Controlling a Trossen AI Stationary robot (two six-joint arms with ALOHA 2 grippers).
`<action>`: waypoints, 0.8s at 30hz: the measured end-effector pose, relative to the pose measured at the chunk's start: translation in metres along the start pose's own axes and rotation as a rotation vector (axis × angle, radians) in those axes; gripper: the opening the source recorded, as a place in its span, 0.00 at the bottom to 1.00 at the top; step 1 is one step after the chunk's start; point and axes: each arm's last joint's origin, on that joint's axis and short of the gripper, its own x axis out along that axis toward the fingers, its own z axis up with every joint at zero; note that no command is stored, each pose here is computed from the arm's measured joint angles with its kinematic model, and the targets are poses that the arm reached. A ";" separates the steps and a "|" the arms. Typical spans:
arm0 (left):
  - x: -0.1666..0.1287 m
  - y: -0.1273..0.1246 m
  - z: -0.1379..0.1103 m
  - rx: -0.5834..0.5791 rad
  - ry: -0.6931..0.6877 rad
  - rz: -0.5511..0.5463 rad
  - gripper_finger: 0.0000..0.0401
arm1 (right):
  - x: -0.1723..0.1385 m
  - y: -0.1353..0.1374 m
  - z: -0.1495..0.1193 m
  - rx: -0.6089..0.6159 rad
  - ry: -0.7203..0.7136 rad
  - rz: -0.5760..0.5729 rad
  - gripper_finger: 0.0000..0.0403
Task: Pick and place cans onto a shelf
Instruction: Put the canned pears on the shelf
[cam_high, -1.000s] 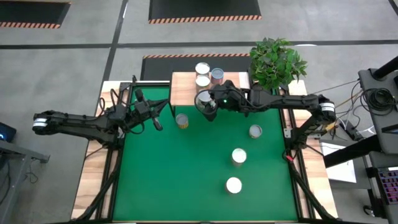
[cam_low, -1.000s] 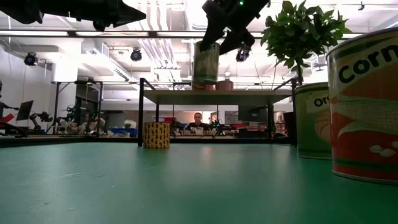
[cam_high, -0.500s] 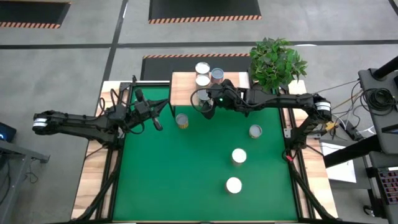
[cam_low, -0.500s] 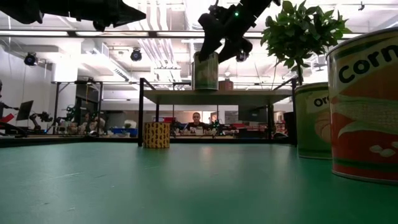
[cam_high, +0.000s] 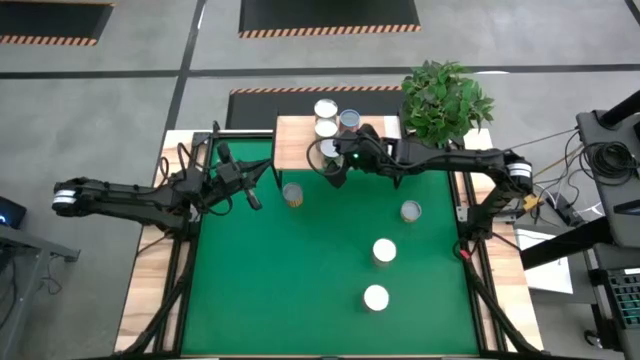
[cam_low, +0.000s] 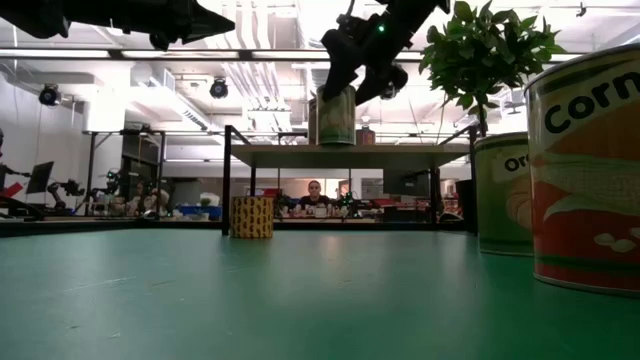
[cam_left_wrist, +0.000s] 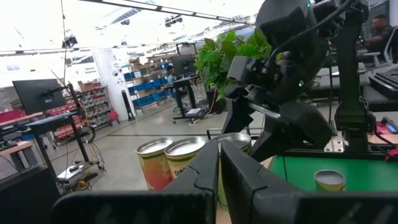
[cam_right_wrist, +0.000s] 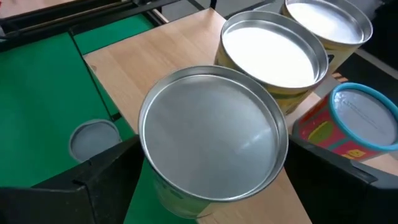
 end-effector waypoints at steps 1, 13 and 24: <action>0.000 0.000 0.000 0.000 0.000 0.000 0.00 | -0.001 0.000 0.001 -0.001 -0.001 0.001 0.89; 0.000 0.000 0.000 0.000 0.000 0.000 0.00 | -0.029 -0.008 0.018 0.011 -0.016 0.013 0.89; 0.000 0.000 0.000 0.000 0.000 0.000 0.00 | -0.060 -0.024 0.021 -0.048 0.180 -0.009 0.74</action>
